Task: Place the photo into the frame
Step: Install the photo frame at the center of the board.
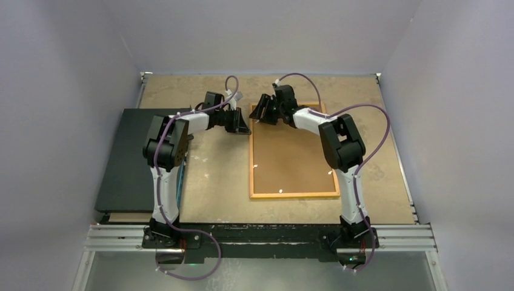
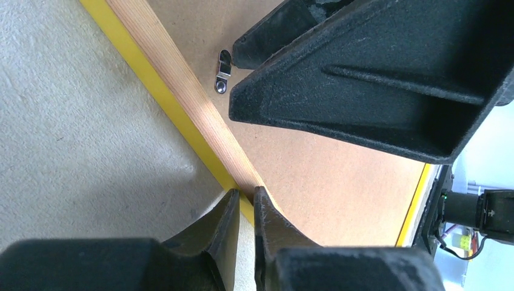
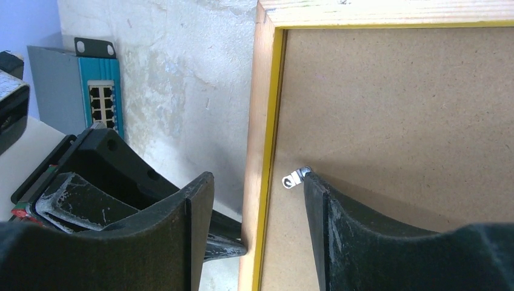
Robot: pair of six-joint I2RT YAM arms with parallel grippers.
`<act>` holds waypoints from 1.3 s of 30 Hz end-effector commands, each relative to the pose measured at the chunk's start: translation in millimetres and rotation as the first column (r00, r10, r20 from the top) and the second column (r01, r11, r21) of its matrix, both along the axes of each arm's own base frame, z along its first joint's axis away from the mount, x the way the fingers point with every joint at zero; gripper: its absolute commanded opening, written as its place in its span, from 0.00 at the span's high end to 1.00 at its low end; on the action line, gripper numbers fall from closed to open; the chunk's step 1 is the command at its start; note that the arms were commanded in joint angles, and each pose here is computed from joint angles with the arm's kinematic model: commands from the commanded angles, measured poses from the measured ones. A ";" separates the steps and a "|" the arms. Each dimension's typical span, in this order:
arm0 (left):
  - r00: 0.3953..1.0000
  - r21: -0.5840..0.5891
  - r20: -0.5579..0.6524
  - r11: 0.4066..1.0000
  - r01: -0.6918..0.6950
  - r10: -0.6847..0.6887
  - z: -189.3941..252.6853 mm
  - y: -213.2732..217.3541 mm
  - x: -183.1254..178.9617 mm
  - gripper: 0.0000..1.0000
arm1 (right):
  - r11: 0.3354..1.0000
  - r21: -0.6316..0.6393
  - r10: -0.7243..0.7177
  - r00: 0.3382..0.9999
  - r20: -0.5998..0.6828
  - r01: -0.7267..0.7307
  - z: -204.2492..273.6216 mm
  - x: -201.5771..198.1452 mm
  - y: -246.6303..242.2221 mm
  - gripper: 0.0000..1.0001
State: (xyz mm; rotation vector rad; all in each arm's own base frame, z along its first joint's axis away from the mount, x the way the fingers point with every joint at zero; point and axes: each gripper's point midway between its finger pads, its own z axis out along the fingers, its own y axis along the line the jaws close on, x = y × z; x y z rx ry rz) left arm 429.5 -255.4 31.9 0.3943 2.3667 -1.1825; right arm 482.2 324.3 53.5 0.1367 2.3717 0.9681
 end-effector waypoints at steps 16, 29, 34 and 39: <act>1.000 0.086 -0.006 0.996 0.001 -0.001 -29.2 6.9 -4.3 0.95 | 0.999 0.028 0.024 0.999 -0.030 -0.023 -15.6 5.3 8.8 0.43; 1.000 0.092 0.012 0.996 0.009 -0.010 -25.2 7.1 -2.0 0.97 | 0.992 0.090 0.092 0.995 -0.049 -0.087 -12.7 -10.1 17.4 0.46; 1.000 0.091 0.014 0.996 0.009 -0.010 -24.4 7.0 -1.6 0.97 | 0.990 0.094 0.109 0.992 -0.060 -0.103 -17.6 -13.2 18.1 0.47; 1.000 0.096 0.015 0.995 0.011 -0.012 -24.3 7.6 -2.1 0.98 | 0.987 0.102 0.130 0.989 -0.064 -0.123 -19.5 -17.7 19.2 0.47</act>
